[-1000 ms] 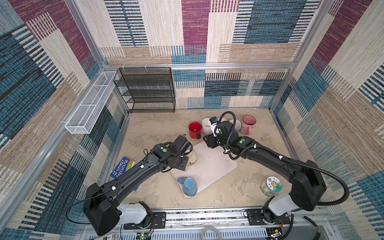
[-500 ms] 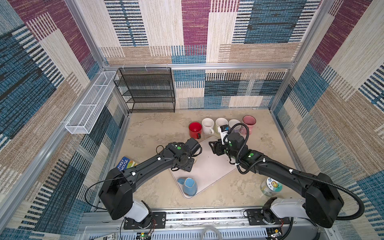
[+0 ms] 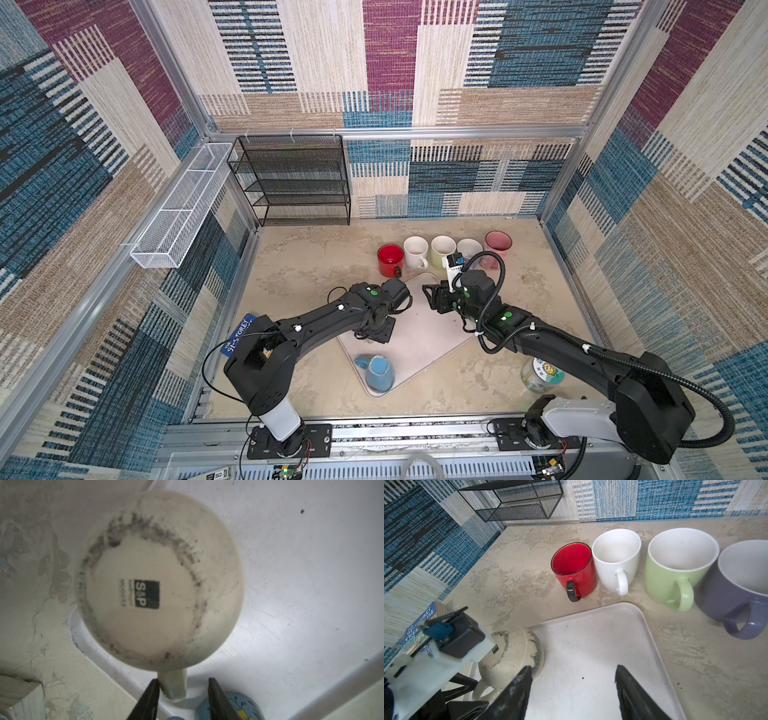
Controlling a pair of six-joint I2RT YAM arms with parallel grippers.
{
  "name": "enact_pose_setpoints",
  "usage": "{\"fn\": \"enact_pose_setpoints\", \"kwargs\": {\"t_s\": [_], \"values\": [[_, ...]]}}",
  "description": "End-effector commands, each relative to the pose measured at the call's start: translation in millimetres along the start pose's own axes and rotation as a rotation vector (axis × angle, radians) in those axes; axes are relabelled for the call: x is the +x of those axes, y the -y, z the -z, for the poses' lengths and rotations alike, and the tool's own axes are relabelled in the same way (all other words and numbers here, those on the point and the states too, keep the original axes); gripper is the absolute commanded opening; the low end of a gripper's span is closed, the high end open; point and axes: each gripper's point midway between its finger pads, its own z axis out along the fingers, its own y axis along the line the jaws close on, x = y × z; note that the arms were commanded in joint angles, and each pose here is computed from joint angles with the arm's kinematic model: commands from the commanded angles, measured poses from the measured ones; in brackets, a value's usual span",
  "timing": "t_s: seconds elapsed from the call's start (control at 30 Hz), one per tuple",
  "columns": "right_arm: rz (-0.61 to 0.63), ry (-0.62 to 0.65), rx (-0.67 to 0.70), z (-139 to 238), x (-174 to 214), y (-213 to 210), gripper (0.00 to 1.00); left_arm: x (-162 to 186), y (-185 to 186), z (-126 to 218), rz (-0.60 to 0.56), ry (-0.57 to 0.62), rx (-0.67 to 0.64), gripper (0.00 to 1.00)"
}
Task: Turn the mug right side up
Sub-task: 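Lower the left gripper onto the upside-down cream mug's handle and close it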
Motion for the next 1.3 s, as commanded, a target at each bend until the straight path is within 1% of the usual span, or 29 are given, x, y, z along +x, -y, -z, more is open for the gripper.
{"fn": "enact_pose_setpoints", "kwargs": {"t_s": [0.0,0.23,0.5,0.63,0.8,0.87,1.0,1.27], "values": [[-0.01,0.047,-0.002,1,-11,0,0.66,-4,-5,-2,0.035,0.009,-0.026,0.38],[-0.01,0.045,0.0,-1,-9,1,0.66,-5,-14,-7,0.057,0.003,-0.053,0.33],[-0.011,0.044,0.004,-1,-9,3,0.67,-8,-13,-14,0.06,-0.003,-0.046,0.31],[-0.011,0.041,0.005,-1,-8,3,0.67,-11,-13,-14,0.06,0.002,-0.047,0.26],[-0.01,0.038,0.003,-2,-8,3,0.67,-12,-13,-13,0.059,0.006,-0.049,0.16],[-0.01,0.037,0.002,-2,-8,3,0.67,-12,-14,-13,0.06,0.007,-0.05,0.09],[-0.01,0.036,0.001,-1,-8,3,0.67,-11,-15,-12,0.06,0.01,-0.052,0.0],[-0.019,0.046,-0.035,2,-9,-2,0.67,-16,-14,1,0.055,0.045,-0.023,0.0]]}}
